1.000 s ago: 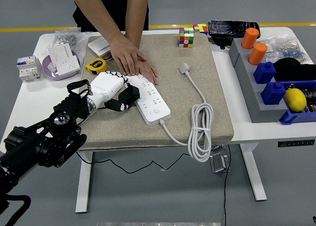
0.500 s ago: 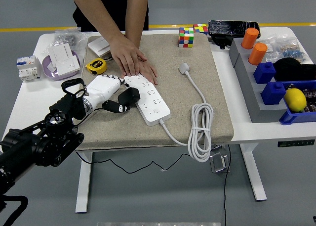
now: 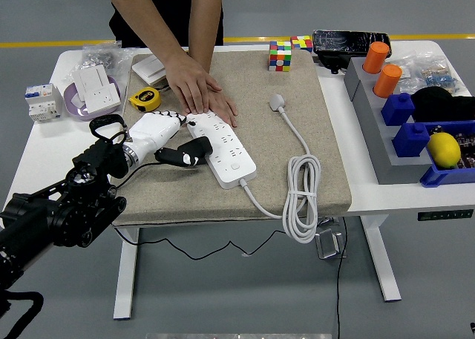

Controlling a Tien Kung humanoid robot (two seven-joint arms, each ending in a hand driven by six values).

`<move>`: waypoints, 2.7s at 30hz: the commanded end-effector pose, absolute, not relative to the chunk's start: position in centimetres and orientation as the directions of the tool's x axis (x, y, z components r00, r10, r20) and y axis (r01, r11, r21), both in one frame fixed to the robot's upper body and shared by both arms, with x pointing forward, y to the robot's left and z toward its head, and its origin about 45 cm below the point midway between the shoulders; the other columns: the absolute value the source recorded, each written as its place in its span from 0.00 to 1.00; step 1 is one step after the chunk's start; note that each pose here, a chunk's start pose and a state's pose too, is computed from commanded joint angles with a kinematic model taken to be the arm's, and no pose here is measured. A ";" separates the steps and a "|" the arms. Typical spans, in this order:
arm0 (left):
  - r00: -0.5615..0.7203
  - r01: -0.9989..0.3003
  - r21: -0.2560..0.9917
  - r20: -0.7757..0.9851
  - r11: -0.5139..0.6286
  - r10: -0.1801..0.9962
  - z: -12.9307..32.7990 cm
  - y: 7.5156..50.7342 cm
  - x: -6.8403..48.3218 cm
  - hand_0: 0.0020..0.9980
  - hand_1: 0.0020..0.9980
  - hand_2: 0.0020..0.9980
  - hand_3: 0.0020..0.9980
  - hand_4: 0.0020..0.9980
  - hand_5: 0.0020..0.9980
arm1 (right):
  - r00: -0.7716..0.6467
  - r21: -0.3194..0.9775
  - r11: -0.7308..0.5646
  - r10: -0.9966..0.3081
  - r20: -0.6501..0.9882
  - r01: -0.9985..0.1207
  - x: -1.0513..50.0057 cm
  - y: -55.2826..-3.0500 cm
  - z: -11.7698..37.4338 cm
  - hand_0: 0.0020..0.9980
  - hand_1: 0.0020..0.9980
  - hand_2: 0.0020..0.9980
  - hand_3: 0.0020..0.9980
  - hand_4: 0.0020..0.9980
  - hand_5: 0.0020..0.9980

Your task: Pick up the plug,place it near the board,insert it into the board,press the button

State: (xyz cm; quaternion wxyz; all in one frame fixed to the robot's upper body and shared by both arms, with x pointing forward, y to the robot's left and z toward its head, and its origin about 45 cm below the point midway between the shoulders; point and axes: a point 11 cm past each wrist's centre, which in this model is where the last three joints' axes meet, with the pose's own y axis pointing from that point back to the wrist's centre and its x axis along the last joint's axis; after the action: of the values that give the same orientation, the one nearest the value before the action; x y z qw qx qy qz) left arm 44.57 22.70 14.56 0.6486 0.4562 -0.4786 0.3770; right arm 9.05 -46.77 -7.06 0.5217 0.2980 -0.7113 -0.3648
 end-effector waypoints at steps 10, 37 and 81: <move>0.247 -0.930 0.221 0.968 0.293 0.052 14.7 22.8 44.7 0.82 0.94 0.89 0.86 1.00 0.79 | -0.279 0.830 0.556 -0.805 0.524 -0.045 9.1 -46.8 -7.1 1.00 0.97 0.91 0.95 1.00 1.00; 0.200 -0.946 0.181 0.979 0.268 0.045 15.1 23.1 44.9 0.80 0.92 0.87 0.85 1.00 0.81 | -0.275 0.830 0.556 -0.805 0.525 -0.043 9.0 -46.8 -7.1 1.00 0.97 0.91 0.95 1.00 1.00; 0.199 -0.946 0.188 0.980 0.263 0.016 15.2 23.1 45.1 0.79 0.91 0.86 0.84 0.95 0.76 | -0.286 0.832 0.553 -0.805 0.519 -0.046 9.3 -46.7 -7.1 1.00 0.97 0.91 0.95 1.00 1.00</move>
State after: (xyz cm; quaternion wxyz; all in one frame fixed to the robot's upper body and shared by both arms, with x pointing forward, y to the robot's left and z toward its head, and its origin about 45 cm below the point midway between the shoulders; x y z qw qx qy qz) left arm 45.08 23.07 15.19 0.6182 0.4660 -0.4992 0.3891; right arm 9.27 -46.69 -7.05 0.5174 0.2985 -0.7132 -0.3666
